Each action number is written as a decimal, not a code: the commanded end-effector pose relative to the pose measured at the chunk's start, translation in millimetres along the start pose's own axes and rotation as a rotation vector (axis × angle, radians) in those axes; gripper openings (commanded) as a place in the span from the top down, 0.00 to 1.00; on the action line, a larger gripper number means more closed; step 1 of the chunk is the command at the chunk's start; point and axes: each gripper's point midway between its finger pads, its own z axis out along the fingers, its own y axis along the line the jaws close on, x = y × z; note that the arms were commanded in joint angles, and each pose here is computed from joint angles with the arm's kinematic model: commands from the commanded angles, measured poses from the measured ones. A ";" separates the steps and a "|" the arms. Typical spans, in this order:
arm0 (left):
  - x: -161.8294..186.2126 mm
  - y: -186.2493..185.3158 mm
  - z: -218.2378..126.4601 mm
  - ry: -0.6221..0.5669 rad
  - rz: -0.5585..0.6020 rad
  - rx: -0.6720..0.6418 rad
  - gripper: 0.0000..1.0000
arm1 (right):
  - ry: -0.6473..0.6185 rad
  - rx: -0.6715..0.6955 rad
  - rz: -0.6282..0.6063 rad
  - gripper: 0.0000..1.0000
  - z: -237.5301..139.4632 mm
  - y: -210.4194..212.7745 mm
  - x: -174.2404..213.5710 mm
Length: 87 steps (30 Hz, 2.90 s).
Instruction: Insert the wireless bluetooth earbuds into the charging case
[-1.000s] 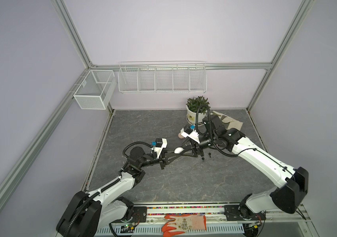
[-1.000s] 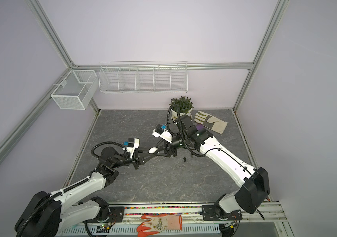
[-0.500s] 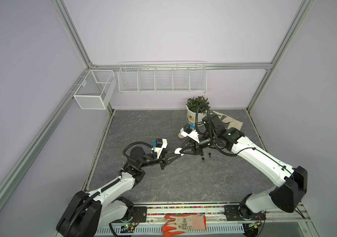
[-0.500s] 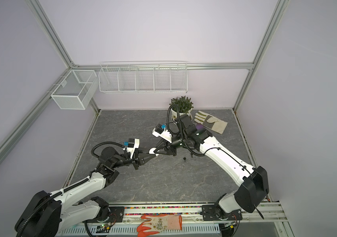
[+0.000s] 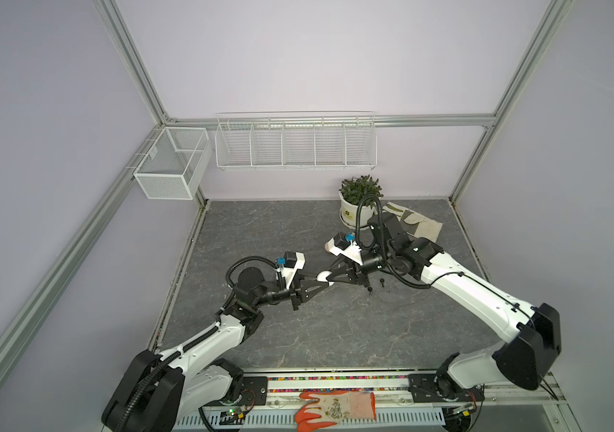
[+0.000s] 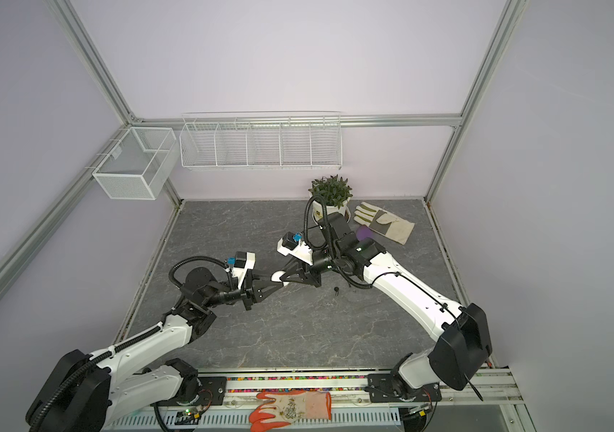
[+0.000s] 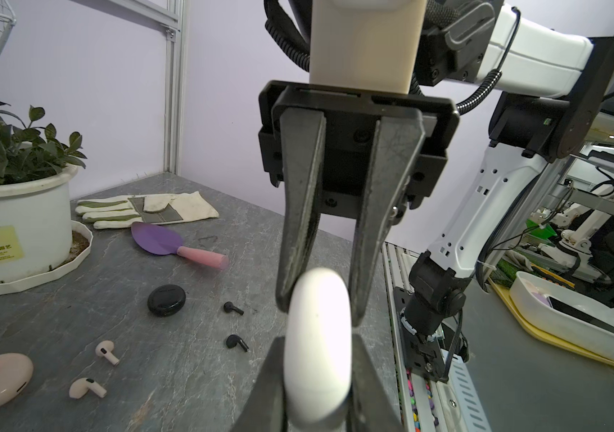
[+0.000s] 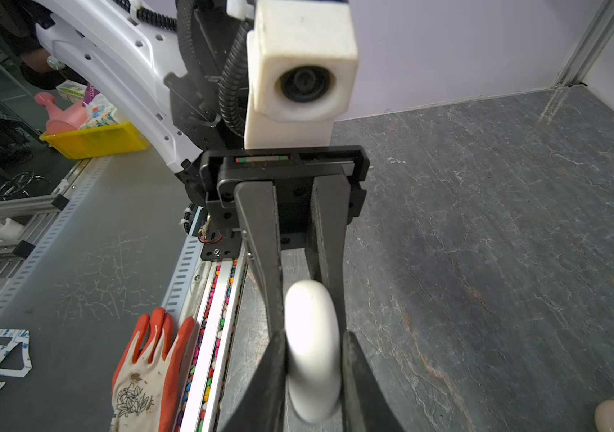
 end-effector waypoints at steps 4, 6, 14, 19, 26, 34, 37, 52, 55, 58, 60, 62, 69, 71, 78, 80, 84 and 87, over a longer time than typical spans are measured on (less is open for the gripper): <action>-35.0 -2.5 -3.2 -0.103 0.076 -0.037 1.00 | 0.110 0.028 -0.035 0.79 20.8 -5.4 32.9; -35.4 -1.5 -3.1 -0.104 0.072 -0.043 1.00 | 0.119 0.042 -0.043 0.79 21.5 -7.7 34.2; -33.2 2.1 -2.5 -0.092 0.066 -0.058 1.00 | 0.101 0.056 -0.070 0.62 19.7 -8.1 23.6; -26.4 6.0 -3.9 -0.081 0.064 -0.081 1.00 | 0.032 0.068 -0.062 0.47 5.0 0.3 5.9; -25.1 7.0 -3.2 -0.078 0.062 -0.082 1.00 | -0.123 0.013 0.027 0.44 -20.8 15.5 -16.4; -26.6 5.3 -4.2 -0.084 0.069 -0.079 1.00 | -0.223 -0.017 0.075 0.43 -23.3 11.0 -25.4; -28.3 4.2 -4.7 -0.089 0.072 -0.077 1.00 | -0.255 -0.021 0.104 0.42 -21.0 5.0 -29.9; -29.8 3.7 -6.4 -0.104 0.080 -0.083 1.00 | -0.296 -0.096 0.251 0.53 -1.4 -7.5 -20.0; -28.9 5.0 -5.7 -0.103 0.077 -0.085 1.00 | -0.293 -0.114 0.258 0.60 0.8 -7.6 -18.8; -27.8 5.9 -5.8 -0.104 0.077 -0.088 1.00 | -0.292 -0.116 0.258 0.63 0.9 -7.1 -17.8; -26.9 6.5 -6.0 -0.105 0.077 -0.090 1.00 | -0.289 -0.115 0.257 0.65 0.4 -6.0 -16.9; -26.2 7.7 -5.7 -0.105 0.074 -0.093 1.00 | -0.286 -0.114 0.258 0.68 0.9 -6.2 -15.8; -31.1 13.7 -7.7 -0.121 0.063 -0.138 1.00 | -0.274 -0.105 0.253 0.74 6.4 -7.9 -12.8; -30.4 17.3 -8.1 -0.122 0.053 -0.157 1.00 | -0.260 -0.092 0.255 0.75 9.3 -10.6 -9.2; -31.3 24.4 -7.3 -0.131 0.026 -0.183 1.00 | -0.234 -0.079 0.248 0.73 15.0 -14.7 -1.8; -30.3 24.6 -7.4 -0.126 0.033 -0.186 1.00 | -0.231 -0.088 0.248 0.67 13.3 -12.3 -4.0; -26.7 24.4 -8.2 -0.113 0.039 -0.189 1.00 | -0.236 -0.079 0.236 0.53 1.2 -8.3 -12.1; -26.0 23.5 -9.0 -0.112 0.043 -0.189 1.00 | -0.254 -0.073 0.235 0.48 -9.2 -5.3 -20.1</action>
